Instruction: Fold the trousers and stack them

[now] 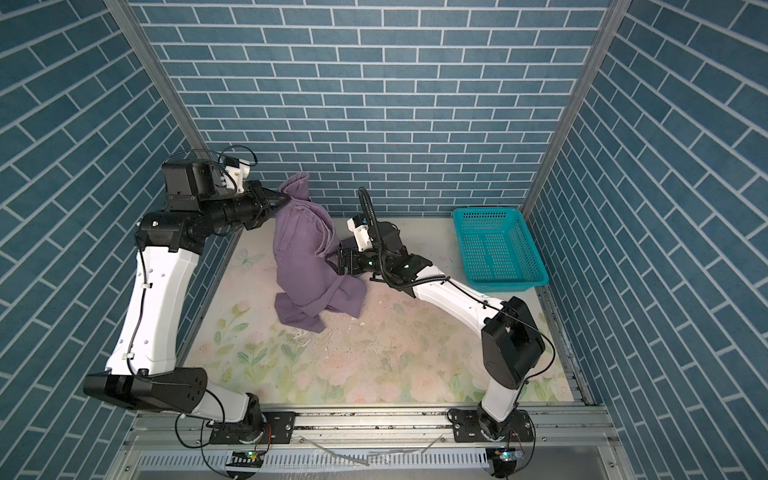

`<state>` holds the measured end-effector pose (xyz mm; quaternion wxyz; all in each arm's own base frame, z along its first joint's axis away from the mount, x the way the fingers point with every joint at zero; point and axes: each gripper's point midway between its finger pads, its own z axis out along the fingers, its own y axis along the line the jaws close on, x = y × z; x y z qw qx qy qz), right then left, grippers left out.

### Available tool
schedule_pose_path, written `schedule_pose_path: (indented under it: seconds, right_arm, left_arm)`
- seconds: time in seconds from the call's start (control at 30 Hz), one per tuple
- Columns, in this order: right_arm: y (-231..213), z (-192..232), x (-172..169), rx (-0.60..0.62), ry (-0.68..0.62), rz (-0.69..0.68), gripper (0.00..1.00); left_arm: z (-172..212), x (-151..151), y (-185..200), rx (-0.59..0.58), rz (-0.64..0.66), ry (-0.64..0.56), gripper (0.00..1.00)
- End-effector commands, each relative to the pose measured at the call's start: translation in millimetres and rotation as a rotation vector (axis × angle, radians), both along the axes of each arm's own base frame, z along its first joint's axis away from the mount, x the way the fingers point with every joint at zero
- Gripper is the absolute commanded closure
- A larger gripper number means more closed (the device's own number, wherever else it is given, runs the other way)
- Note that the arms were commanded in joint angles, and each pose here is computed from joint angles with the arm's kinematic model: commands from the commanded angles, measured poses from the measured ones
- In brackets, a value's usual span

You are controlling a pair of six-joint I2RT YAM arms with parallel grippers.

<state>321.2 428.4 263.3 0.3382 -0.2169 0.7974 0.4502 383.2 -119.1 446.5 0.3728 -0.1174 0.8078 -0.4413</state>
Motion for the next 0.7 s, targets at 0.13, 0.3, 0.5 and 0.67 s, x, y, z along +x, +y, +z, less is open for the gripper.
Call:
schedule_pose_path:
  seconds: [0.13,0.3,0.5,0.67]
  right_arm:
    - [14,-11,25,-0.064,-0.017,-0.022,0.07]
    - [17,19,44,0.036,-0.044,-0.019,0.87]
    - [-44,62,69,0.104,-0.083,-0.14,1.0]
    - [-106,105,72,0.081,-0.124,-0.197,1.0]
  left_arm:
    - [22,-15,-5,-0.037,-0.053,-0.075,0.99]
    - [13,-20,-1,-0.043,-0.06,-0.051,0.99]
    - [-16,-15,19,-0.079,-0.012,0.014,0.62]
    - [-9,-14,14,-0.11,-0.045,-0.038,0.04]
